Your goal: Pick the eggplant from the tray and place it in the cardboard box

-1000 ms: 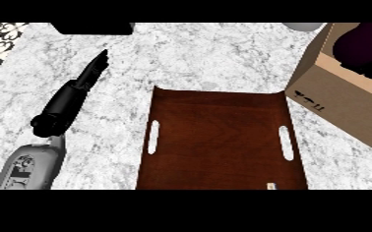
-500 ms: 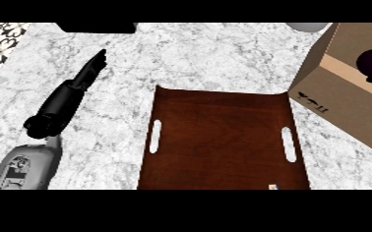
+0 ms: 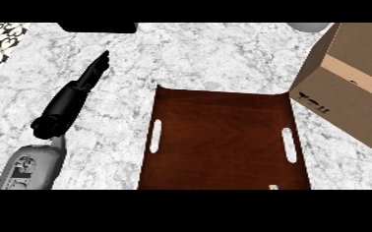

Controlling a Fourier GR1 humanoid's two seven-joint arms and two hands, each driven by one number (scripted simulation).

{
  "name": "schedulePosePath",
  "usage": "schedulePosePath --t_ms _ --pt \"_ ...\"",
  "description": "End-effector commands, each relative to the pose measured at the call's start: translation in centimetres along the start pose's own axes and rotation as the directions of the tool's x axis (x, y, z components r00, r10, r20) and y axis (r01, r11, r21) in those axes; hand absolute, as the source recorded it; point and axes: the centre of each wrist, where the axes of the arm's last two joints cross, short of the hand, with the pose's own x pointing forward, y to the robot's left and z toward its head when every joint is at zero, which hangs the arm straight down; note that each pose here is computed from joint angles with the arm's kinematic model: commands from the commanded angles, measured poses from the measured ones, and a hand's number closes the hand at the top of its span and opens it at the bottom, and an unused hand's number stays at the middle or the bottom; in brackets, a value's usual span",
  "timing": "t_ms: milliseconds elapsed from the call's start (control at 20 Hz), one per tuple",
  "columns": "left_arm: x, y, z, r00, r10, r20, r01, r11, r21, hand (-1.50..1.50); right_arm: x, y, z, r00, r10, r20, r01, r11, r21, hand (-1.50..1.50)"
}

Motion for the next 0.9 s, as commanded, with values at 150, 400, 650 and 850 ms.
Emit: schedulePosePath --t_ms 150,400,650,850 --pt "0.2 -0.2 -0.5 1.0 0.001 -0.003 -0.001 1.0 0.015 0.0 -0.3 -1.1 -0.6 0.916 -0.253 0.313 0.31 0.939 -0.148 -1.5" --pt "-0.4 1.3 0.6 1.0 -0.011 -0.012 0.011 1.0 0.011 0.0 -2.3 0.2 -1.0 0.595 -0.657 0.463 0.787 0.593 -0.17 -1.5" --pt "-0.4 -0.3 0.6 1.0 0.018 -0.01 -0.018 1.0 0.013 0.0 -5.4 1.7 0.7 0.438 -0.802 0.406 0.898 0.374 -0.232 -1.5" --pt "0.4 0.8 -1.0 1.0 -0.005 0.014 0.005 1.0 -0.018 0.0 -7.0 0.5 2.9 0.422 -0.8 0.426 0.901 0.32 -0.292 -1.5"
